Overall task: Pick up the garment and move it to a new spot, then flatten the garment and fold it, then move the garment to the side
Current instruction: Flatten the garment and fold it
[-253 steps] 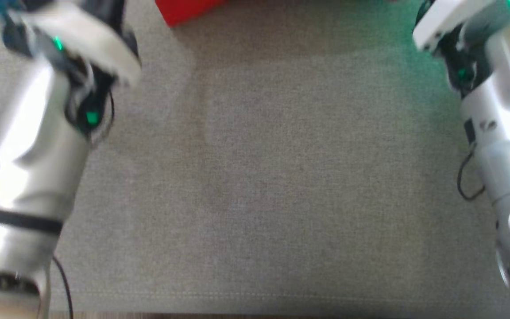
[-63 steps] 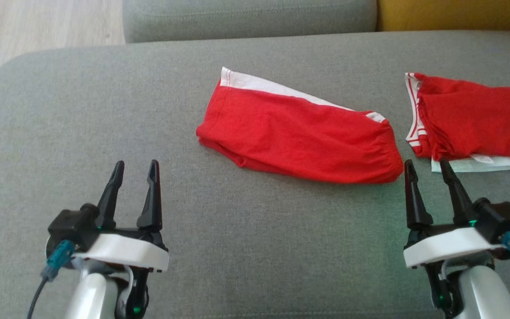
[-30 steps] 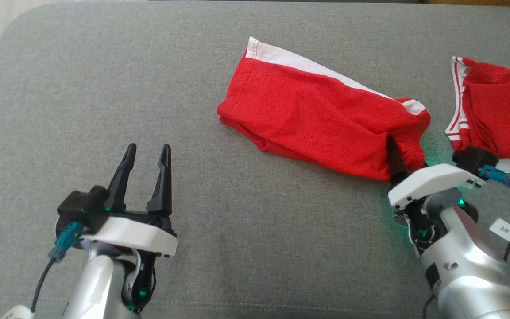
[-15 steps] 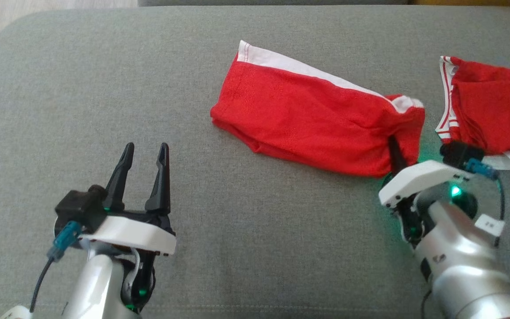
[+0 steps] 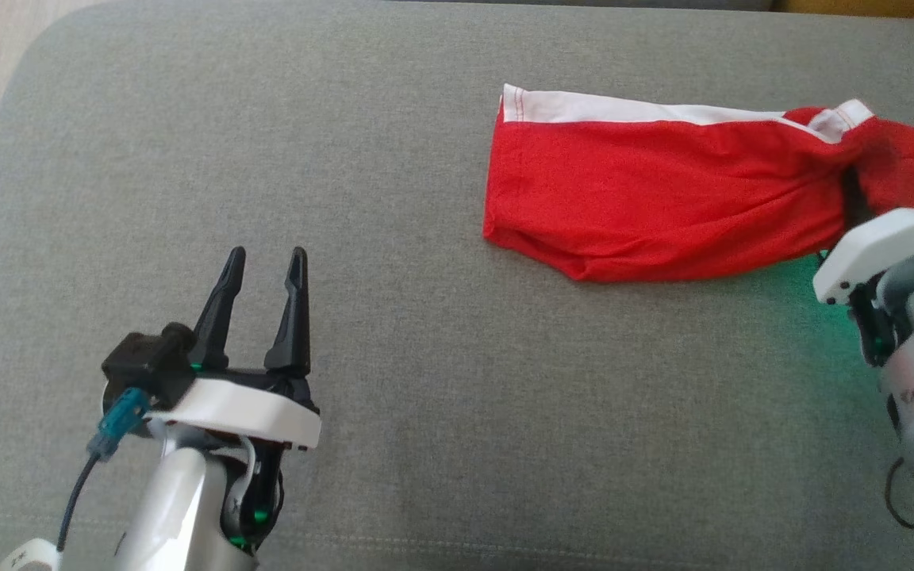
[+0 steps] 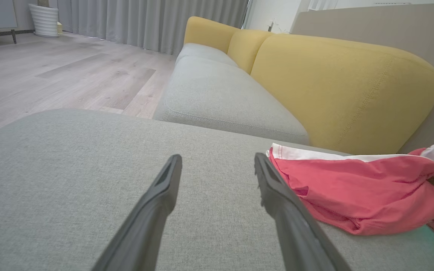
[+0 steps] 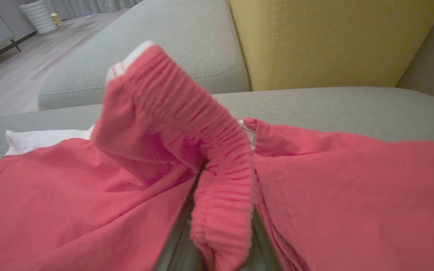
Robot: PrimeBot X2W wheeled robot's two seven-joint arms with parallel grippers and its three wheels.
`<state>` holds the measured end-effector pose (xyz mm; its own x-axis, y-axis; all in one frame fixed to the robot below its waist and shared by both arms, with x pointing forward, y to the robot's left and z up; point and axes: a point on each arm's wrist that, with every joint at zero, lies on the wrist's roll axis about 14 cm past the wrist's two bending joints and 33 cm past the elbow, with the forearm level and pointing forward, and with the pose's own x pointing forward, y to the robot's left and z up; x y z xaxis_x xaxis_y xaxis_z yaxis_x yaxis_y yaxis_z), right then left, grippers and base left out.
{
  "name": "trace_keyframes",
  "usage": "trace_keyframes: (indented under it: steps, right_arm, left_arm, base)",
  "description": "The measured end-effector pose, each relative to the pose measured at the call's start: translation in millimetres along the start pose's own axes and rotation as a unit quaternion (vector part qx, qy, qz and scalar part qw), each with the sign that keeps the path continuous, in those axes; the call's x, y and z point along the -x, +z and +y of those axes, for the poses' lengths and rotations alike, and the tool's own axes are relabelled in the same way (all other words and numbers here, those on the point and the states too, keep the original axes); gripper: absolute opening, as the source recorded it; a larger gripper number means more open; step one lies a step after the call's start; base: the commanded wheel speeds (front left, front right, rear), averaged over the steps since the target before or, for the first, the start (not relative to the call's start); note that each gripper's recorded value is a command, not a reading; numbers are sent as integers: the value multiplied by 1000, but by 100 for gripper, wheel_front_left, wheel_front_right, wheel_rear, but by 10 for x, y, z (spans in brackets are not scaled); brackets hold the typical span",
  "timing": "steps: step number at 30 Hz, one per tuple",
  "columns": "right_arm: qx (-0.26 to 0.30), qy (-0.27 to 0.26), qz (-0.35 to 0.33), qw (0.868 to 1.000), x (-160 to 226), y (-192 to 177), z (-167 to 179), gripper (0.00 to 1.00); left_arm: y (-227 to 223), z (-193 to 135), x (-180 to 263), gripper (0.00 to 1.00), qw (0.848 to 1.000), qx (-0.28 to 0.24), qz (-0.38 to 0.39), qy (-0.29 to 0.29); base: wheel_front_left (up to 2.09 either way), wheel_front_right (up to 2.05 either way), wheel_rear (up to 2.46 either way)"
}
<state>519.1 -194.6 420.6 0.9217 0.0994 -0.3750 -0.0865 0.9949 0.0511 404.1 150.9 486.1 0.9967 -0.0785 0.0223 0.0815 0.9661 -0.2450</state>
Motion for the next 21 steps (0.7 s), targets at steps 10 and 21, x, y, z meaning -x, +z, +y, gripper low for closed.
trace_keyframes:
  steps: [10, 21]
  right_arm:
    - [7, 35, -14, 999, -71, 243, 376, 0]
    - [-11, 108, -3, 994, -133, 378, 1175, 0]
  left_arm:
    - [42, 5, 39, 100, 1000, -2, -4, 3]
    - [69, 24, 86, 100, 1000, 6, -8, 8]
  base:
    - [0, 0, 0]
    - [0, 0, 0]
